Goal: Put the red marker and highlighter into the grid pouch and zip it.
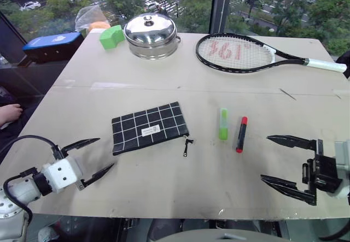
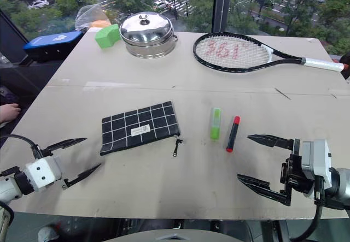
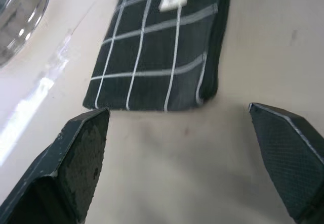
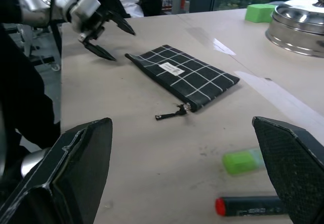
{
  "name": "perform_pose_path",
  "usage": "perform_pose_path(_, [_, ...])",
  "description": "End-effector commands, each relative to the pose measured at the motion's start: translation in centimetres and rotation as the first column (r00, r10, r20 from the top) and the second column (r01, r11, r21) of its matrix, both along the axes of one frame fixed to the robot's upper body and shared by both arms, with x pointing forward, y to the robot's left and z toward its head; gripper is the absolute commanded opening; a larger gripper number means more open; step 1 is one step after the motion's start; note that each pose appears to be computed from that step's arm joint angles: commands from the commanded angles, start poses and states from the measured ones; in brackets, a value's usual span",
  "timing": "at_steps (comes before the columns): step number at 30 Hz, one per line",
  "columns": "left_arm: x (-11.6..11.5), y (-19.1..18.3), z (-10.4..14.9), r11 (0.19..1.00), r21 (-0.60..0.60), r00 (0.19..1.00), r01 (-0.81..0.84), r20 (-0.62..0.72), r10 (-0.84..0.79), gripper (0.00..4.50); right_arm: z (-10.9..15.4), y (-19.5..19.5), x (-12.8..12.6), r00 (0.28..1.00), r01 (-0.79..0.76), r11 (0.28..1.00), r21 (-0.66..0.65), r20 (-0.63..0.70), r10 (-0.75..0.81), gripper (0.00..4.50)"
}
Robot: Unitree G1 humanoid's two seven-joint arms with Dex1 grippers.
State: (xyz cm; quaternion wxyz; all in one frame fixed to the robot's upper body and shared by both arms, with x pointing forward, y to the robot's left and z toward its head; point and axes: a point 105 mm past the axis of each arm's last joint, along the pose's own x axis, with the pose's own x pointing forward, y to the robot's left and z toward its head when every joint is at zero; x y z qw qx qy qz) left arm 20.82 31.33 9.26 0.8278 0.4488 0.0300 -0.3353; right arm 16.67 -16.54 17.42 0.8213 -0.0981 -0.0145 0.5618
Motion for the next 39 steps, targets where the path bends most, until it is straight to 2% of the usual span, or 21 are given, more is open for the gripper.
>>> perform_pose_path(1, [0.3,0.6,-0.1,0.995,0.098,0.998,0.022,0.061,-0.028,4.47,0.8,0.2,-0.2,1.000,0.001,1.000,0.003,0.031,-0.001,4.49])
perform_pose_path(9, [3.2,-0.7,-0.7,0.977,0.196,0.983,0.087,0.140,-0.116,4.47,1.2,0.6,0.1,1.000,-0.004,1.000,0.015,0.028,0.003,4.49])
perform_pose_path(18, [6.5,-4.1,-2.2,0.962,0.195,0.967,0.193,0.128,-0.220,4.47,1.5,1.6,-0.1,0.998,-0.054,0.998,0.024,0.034,0.053,4.49])
perform_pose_path(19, [6.8,-4.3,-2.4,0.961,0.191,0.967,0.200,0.117,-0.224,3.95,1.5,1.7,-0.1,0.998,-0.058,0.998,0.026,0.035,0.057,4.50])
perform_pose_path(20, [7.1,-4.5,-2.5,0.963,0.181,0.970,0.202,0.102,-0.222,3.69,1.5,1.8,-0.1,0.998,-0.061,0.998,0.027,0.035,0.060,4.50])
perform_pose_path(27, [8.1,-5.2,-2.9,0.963,0.145,0.971,0.225,0.048,-0.234,0.40,1.5,2.4,-0.3,0.997,-0.065,0.997,0.037,0.035,0.064,4.50])
perform_pose_path(28, [8.2,-5.4,-2.8,0.964,0.135,0.970,0.229,0.046,-0.237,0.04,1.5,2.6,-0.3,0.997,-0.064,0.997,0.041,0.035,0.063,4.50])
perform_pose_path(32, [8.3,-5.7,-2.1,0.974,0.053,0.975,0.220,0.020,-0.221,0.04,1.3,3.5,0.8,1.000,0.009,0.998,0.065,0.023,-0.010,4.50])
perform_pose_path(35, [8.8,-6.3,-0.4,0.981,-0.109,0.986,0.164,-0.017,-0.166,0.04,0.5,4.0,2.8,0.989,0.144,0.989,0.029,0.024,-0.145,4.50])
perform_pose_path(37, [8.6,-7.5,1.0,0.967,-0.203,0.984,0.156,-0.053,-0.170,0.04,-0.2,4.4,4.1,0.976,0.215,0.976,0.035,-0.046,-0.213,4.50])
perform_pose_path(39, [8.3,-8.9,2.0,0.955,-0.254,0.979,0.155,-0.092,-0.183,0.04,-1.4,4.8,5.3,0.953,0.294,0.954,-0.060,-0.052,-0.297,4.50])
